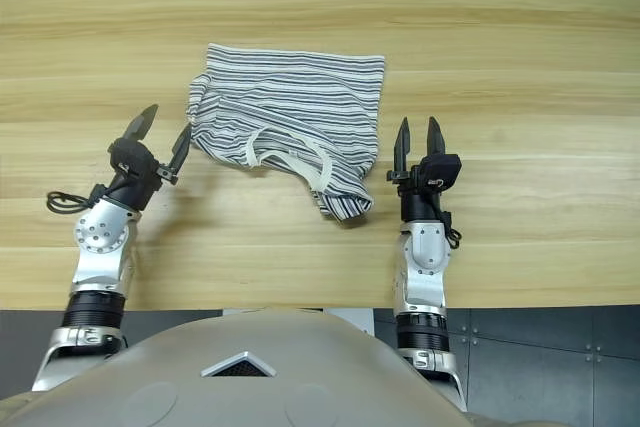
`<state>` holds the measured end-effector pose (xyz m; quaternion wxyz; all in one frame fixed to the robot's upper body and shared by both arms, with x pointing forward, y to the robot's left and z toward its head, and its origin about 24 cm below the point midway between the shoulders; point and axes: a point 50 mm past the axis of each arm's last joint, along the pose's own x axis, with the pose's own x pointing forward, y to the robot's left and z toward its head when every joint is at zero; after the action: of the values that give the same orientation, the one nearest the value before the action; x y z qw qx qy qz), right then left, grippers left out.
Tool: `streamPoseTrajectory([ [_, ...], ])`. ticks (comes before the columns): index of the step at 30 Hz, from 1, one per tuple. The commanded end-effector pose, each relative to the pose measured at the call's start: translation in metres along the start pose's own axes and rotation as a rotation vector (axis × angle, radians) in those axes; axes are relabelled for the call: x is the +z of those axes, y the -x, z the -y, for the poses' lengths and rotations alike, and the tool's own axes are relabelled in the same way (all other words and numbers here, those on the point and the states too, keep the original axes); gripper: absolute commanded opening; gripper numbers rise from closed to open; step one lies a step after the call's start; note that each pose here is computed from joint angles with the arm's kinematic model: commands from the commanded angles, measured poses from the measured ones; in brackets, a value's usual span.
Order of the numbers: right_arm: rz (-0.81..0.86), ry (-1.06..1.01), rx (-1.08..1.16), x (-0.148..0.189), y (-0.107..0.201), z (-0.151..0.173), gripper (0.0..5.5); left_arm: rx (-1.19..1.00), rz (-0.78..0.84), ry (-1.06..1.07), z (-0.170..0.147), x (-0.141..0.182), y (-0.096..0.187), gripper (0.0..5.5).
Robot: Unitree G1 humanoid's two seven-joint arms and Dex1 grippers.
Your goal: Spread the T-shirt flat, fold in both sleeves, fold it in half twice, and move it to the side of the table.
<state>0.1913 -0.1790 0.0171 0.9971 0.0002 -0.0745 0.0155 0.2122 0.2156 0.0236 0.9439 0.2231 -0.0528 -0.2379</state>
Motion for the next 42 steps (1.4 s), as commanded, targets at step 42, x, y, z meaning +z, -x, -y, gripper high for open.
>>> streamPoseTrajectory([
  [42, -0.553, -0.422, 0.386, 0.031, 0.097, -0.034, 1.99, -1.048, -0.010, -1.300, -0.052, 0.025, -0.061, 2.76],
])
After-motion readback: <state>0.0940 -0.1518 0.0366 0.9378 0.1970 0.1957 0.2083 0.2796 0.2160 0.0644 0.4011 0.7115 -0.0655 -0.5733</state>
